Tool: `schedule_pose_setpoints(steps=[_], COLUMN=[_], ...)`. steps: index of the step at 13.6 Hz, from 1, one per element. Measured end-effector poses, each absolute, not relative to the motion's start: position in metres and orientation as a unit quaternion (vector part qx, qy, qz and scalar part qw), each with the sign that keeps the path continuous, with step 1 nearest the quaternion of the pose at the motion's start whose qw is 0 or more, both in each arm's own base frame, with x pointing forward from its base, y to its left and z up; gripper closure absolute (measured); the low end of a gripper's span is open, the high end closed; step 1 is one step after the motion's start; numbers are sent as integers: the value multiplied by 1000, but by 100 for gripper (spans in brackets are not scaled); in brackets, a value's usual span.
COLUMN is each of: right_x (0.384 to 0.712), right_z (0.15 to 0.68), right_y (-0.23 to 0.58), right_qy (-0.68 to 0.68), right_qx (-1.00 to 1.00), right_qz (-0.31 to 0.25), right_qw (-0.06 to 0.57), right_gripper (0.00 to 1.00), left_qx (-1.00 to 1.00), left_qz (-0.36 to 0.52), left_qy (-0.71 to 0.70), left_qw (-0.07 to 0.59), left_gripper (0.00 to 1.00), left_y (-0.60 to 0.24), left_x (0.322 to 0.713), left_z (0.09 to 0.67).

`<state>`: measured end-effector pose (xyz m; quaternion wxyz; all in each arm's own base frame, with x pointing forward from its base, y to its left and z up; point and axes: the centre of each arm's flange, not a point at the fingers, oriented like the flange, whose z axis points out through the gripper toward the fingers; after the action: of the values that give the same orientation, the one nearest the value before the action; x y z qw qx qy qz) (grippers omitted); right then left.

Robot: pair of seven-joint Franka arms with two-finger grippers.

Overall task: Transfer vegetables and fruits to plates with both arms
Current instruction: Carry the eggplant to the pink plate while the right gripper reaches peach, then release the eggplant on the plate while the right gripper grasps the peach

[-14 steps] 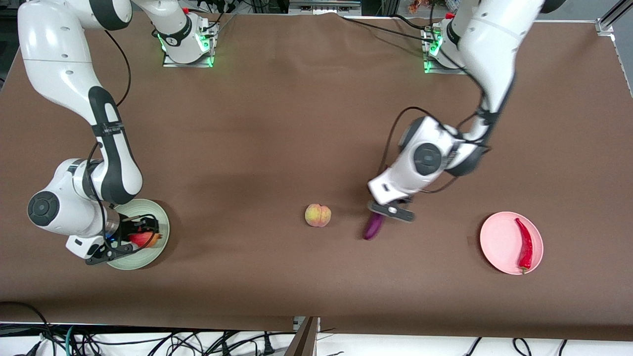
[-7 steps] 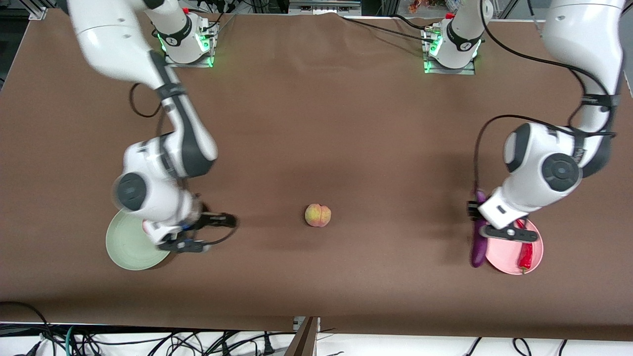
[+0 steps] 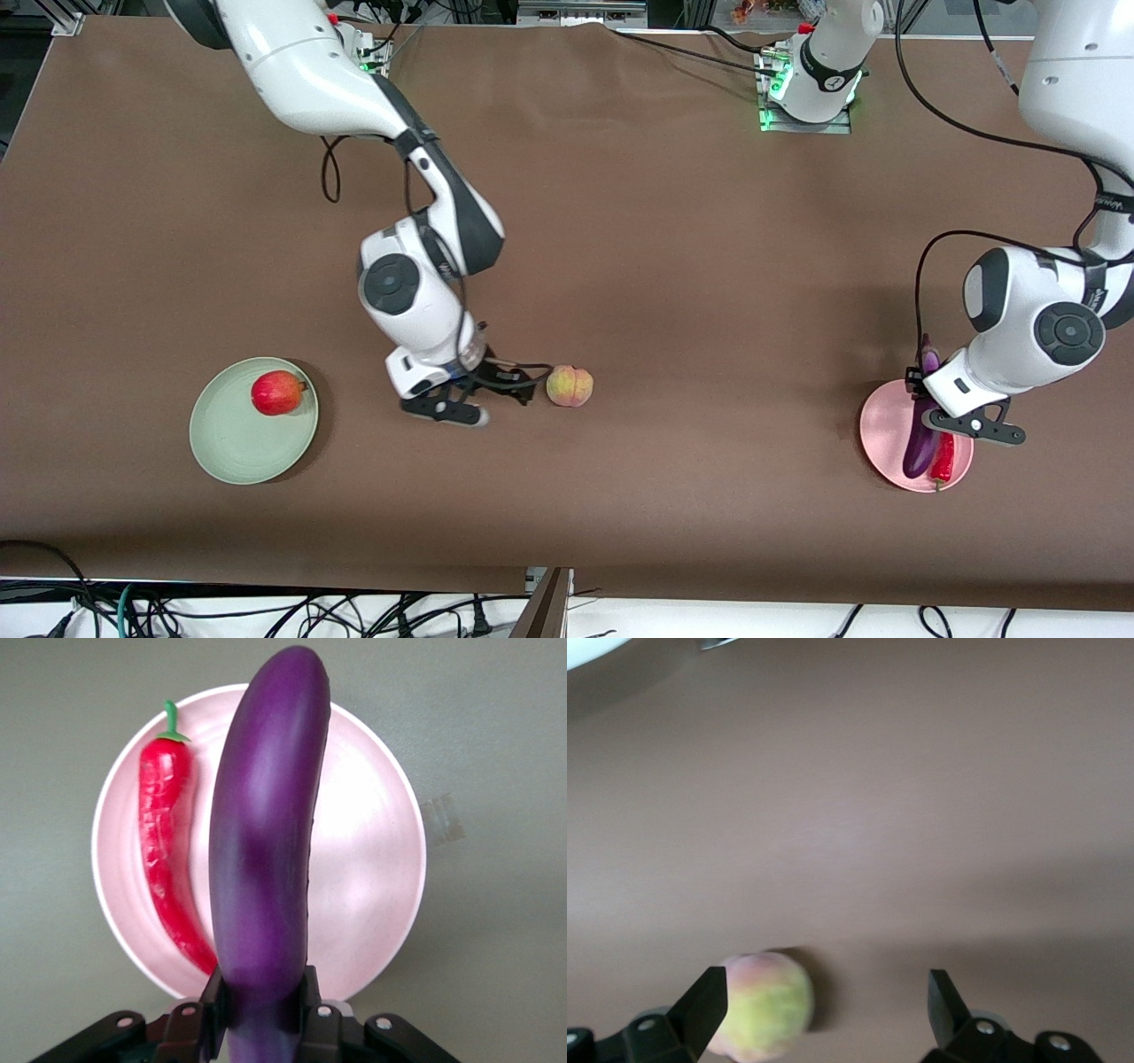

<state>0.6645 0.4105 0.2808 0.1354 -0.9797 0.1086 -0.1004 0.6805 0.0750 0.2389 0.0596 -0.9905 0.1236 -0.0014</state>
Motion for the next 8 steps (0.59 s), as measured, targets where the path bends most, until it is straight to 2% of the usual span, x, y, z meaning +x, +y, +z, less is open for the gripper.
schedule_pose_setpoints(steps=[3,5,6,8], right_x=[641,637,636,631], right_z=[258,252,249,242], right_y=[453,459,461,468], right_qy=[98,91,88,83], right_qx=[-977,-977,-977,-977], right_qz=[-118,-125,-126,-131], right_qw=[147,145,145,147], right_gripper=[0,0,0,0], left_qx=[-990,-990,-990,-990], left_qz=[-3,-14,-17,-19], left_qy=[126,125,124,125], left_qw=[57,60,61,61], left_gripper=[65,65,60,42], left_y=[73,75,76,77], left_x=[684,693,696,698], left_z=[230,236,238,239])
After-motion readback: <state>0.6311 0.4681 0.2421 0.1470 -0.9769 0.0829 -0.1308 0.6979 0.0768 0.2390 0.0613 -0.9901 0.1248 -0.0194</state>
